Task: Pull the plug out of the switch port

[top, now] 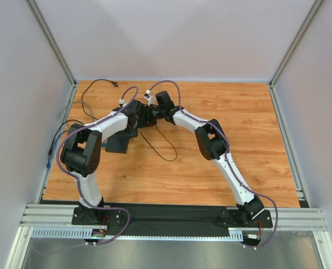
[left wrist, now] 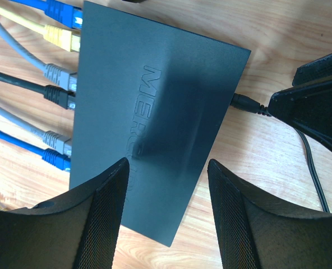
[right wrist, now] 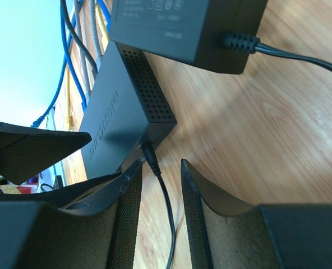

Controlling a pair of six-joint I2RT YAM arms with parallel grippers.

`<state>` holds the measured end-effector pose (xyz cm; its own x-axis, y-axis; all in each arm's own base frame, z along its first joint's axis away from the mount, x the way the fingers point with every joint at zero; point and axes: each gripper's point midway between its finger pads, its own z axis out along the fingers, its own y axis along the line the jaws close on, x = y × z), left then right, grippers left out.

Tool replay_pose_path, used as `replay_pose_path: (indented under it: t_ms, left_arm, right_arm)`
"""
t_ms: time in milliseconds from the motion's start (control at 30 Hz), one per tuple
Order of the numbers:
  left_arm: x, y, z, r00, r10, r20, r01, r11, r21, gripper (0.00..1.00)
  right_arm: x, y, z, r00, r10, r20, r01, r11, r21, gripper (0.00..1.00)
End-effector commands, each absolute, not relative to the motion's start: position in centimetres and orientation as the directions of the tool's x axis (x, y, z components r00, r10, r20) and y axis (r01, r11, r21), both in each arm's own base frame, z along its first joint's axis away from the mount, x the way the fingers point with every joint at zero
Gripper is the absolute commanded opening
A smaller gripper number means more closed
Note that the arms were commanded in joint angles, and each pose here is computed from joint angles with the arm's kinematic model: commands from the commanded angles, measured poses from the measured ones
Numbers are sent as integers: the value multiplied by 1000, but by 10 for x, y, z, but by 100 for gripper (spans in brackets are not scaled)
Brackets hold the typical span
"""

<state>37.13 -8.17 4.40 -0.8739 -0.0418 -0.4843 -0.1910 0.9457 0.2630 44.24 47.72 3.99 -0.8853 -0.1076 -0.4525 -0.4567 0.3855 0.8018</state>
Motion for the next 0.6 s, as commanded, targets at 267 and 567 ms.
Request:
replay_pose_path:
  t_ms: [267,567]
  left_arm:
    - [380,-88,40,-867,-37,-498,-186,949,253,67]
    - [373,-83,34,-867,-59,-494,-204,948,243,66]
  right_arm:
    - [437,492,38,-888,-132,-440,-456,368,810,35]
    - [430,497,35,-883,-154,-444,-468,367,803,34]
